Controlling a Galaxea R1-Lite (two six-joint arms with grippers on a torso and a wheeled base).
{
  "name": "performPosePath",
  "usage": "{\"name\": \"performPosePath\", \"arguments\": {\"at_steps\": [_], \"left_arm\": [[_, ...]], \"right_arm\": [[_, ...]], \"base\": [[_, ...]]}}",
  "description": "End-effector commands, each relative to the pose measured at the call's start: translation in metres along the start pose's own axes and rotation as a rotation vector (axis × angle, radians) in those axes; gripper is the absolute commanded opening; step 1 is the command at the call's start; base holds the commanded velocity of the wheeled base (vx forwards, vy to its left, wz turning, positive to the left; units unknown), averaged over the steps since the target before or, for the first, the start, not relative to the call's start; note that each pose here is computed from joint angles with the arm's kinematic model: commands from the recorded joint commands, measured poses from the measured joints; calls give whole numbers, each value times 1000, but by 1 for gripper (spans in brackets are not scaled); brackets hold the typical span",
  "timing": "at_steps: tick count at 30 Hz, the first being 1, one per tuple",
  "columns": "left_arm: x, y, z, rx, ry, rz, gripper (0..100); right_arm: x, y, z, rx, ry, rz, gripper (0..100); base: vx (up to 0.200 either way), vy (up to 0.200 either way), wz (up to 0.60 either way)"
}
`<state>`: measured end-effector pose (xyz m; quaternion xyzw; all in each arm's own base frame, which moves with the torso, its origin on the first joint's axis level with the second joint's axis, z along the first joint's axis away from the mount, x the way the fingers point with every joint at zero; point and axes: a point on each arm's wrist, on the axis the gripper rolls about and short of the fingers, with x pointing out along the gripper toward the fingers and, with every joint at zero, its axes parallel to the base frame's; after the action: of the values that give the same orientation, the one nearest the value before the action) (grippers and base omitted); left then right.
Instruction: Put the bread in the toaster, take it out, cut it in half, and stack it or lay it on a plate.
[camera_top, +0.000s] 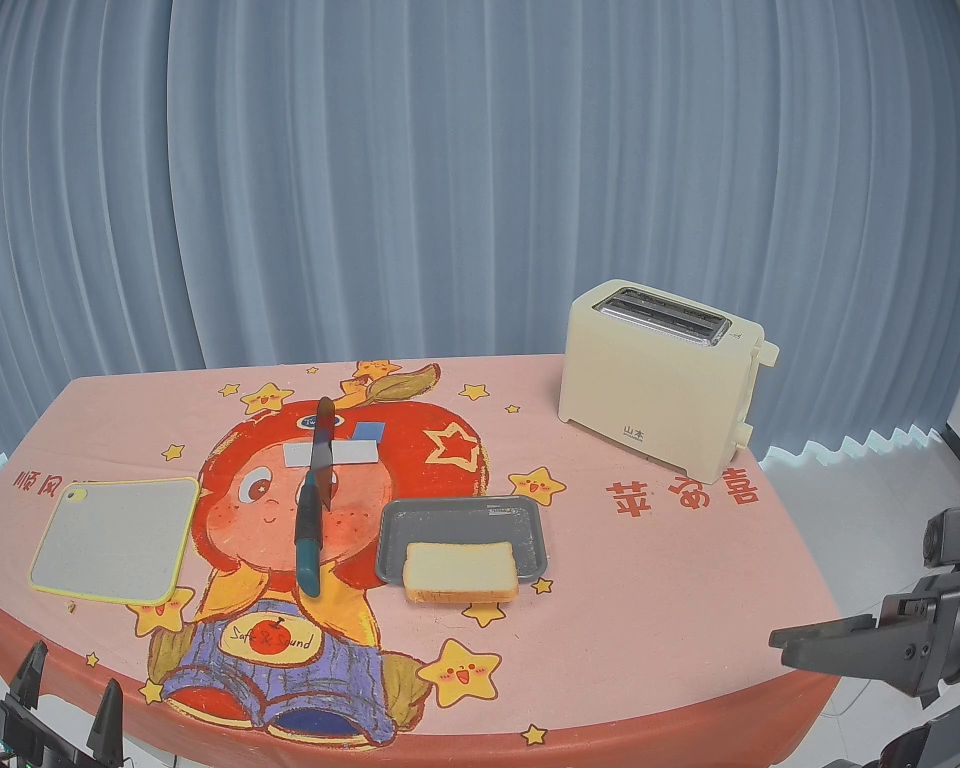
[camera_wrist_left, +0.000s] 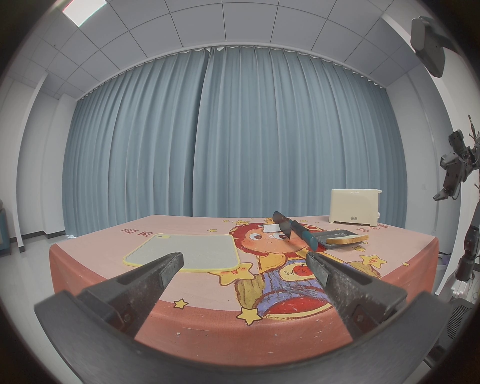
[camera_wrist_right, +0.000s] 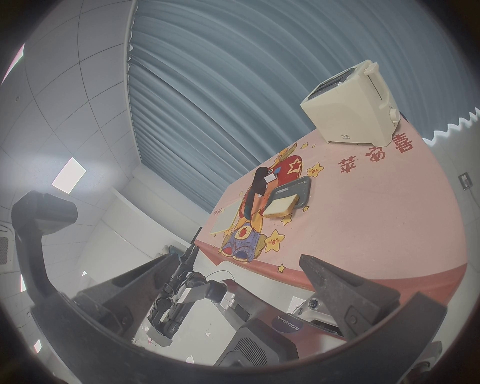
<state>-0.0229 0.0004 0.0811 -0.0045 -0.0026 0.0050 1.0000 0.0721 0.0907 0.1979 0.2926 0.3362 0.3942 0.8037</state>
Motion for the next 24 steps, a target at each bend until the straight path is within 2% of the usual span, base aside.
{"name": "performPosePath", "arguments": {"at_steps": [1,6,7,11,13,19,24], "left_arm": [[1,0,-5,0,17,1,100],[1,0,-5,0,17,1,100],[1,0,-5,0,17,1,100],[1,0,-5,0,17,1,100],[1,0,-5,0,17,1,100],[1,0,-5,0,17,1,100],[1,0,-5,0,17,1,100]], "right_arm": [[1,0,0,8,4,2,100],[1,-6,-6,9,38,-20,100],[1,-13,-17,-23,78,-14,100],[-2,-10,-16,-20,46,26,100],[-1,-8,-15,5,40,49,100],[18,-4,-14,112,78,53,100],[35,-2,-10,194,71,65,100]], "base": [[0,0,0],[0,0,0],[0,0,0],[0,0,0],[0,0,0],[0,0,0],[0,0,0]]}}
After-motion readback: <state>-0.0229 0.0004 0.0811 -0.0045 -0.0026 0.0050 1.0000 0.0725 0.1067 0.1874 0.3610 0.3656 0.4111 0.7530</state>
